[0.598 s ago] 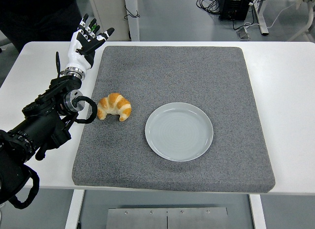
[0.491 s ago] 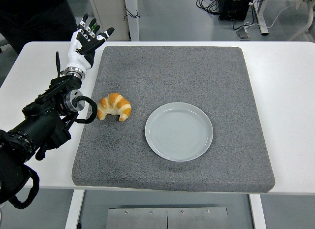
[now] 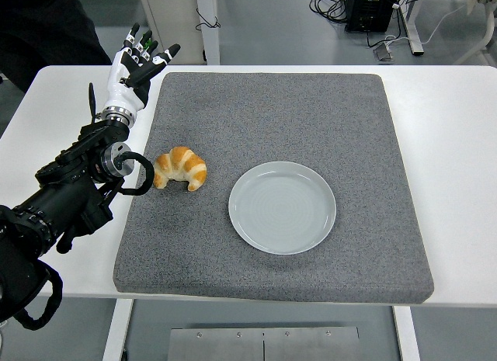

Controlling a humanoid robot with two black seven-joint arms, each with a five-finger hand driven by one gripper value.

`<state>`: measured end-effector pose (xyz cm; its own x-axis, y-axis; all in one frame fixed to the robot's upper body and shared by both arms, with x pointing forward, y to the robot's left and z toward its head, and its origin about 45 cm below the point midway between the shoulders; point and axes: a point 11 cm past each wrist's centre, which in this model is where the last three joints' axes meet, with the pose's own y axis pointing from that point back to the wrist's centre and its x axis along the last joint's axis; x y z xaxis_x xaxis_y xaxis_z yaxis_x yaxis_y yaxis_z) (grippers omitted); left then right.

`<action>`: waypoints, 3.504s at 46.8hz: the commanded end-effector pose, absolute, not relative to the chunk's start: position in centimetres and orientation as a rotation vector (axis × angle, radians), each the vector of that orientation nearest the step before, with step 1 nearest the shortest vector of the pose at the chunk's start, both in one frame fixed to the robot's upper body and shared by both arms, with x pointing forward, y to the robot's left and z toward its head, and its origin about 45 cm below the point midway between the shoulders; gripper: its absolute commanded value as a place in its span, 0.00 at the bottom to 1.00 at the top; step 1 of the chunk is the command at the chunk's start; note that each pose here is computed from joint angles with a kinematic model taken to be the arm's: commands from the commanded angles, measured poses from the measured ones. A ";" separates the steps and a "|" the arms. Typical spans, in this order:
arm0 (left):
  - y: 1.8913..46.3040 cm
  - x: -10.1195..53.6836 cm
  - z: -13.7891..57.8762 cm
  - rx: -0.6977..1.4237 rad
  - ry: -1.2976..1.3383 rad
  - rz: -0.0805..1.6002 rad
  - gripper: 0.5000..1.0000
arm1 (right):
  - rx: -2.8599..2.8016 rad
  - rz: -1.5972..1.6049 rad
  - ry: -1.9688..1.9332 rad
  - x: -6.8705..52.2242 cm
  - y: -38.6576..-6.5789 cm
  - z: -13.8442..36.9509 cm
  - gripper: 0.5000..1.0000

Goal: Place the bread on the plate

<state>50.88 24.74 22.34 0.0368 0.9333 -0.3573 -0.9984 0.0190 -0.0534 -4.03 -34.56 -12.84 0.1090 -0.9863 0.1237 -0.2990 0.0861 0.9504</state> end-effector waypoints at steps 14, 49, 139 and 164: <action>27.0 51.6 24.9 -0.328 0.179 1.500 0.95 | 1.397 -0.880 -1.373 -4.0 -34.6 -12.8 1.00; 28.0 48.9 30.2 -0.053 -0.028 1.232 0.94 | 1.397 -0.880 -1.373 -4.0 -34.6 -12.8 1.00; 26.2 40.7 24.9 0.765 -0.749 0.722 0.92 | 1.397 -0.880 -1.373 -4.0 -34.6 -12.8 1.00; 24.7 40.3 22.1 0.798 -0.817 0.696 0.94 | 1.397 -0.880 -1.373 -4.0 -34.6 -12.8 1.00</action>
<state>40.34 24.95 22.38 0.5003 0.2273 0.8355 -0.7897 0.5154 0.3327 -4.02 -34.56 -12.84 0.1090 -0.9863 0.1236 -0.2992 0.0860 0.9503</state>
